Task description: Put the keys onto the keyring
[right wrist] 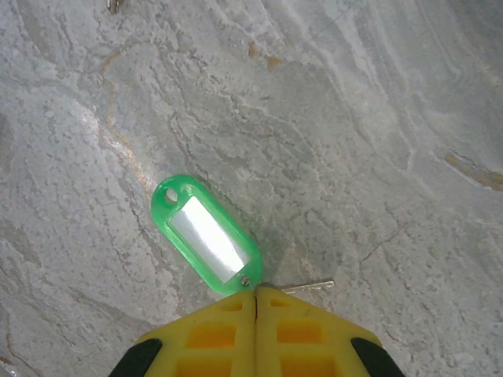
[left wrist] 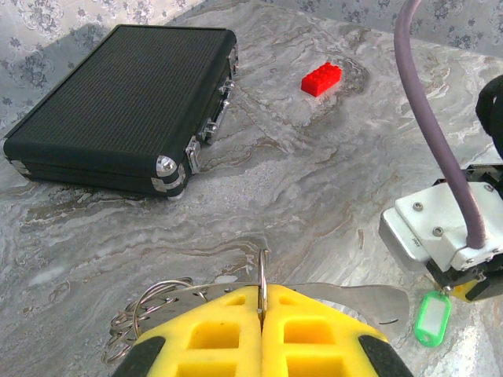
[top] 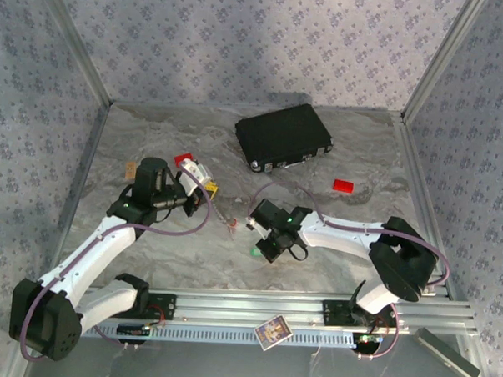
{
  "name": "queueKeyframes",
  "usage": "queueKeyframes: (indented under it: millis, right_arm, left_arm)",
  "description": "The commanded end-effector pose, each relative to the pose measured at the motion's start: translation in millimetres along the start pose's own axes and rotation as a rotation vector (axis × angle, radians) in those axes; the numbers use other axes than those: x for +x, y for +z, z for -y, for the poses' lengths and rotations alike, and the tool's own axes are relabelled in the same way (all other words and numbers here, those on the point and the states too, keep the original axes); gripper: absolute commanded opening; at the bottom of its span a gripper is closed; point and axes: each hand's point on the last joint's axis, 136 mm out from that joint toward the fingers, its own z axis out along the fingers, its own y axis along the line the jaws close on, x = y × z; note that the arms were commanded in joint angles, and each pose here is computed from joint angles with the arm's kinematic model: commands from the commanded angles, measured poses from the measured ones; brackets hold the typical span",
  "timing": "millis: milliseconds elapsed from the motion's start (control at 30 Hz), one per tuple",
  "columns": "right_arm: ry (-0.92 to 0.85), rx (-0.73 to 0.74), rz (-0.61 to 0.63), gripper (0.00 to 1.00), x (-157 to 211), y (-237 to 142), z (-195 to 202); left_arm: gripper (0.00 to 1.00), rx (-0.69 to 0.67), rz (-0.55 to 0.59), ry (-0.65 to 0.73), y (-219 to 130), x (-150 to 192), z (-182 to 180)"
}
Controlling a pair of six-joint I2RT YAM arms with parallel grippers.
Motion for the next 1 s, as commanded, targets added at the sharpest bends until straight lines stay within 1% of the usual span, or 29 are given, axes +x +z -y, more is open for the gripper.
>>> queueKeyframes:
  millis: [0, 100, 267, 300, 400, 567, 733, 967]
  right_arm:
    - [0.02, 0.006, -0.032, 0.01, 7.2, 7.9, -0.5]
    - [0.022, -0.008, -0.041, 0.03, 8.5, 12.2, -3.2]
    - [0.028, -0.026, -0.042, 0.09, 8.6, 14.1, -5.9]
    - [0.029, -0.031, -0.041, 0.11, 8.7, 13.8, -6.8]
    - [0.038, -0.034, -0.035, 0.24, 8.8, 11.5, -6.5]
    - [0.067, -0.045, -0.017, 0.34, 10.5, 7.6, -4.3]
    - [0.102, -0.061, -0.013, 0.35, 13.0, 8.6, -2.5]
    - [0.102, -0.085, -0.004, 0.33, 9.0, 8.5, -6.9]
  left_arm:
    - [0.0, 0.021, 0.042, 0.04, -1.2, -9.4, 4.0]
    - [0.0, 0.021, 0.041, 0.041, -1.0, -9.2, 3.9]
    - [0.0, 0.019, 0.04, 0.04, -1.2, -9.1, 3.7]
    - [0.0, 0.019, 0.04, 0.041, -1.2, -9.4, 3.7]
    - [0.0, 0.02, 0.04, 0.042, -1.1, -9.4, 3.8]
    - [0.0, 0.021, 0.042, 0.043, -1.5, -10.0, 4.0]
    - [0.0, 0.02, 0.042, 0.041, -1.5, -9.7, 4.0]
    - [0.0, 0.02, 0.042, 0.043, -1.4, -10.2, 3.6]
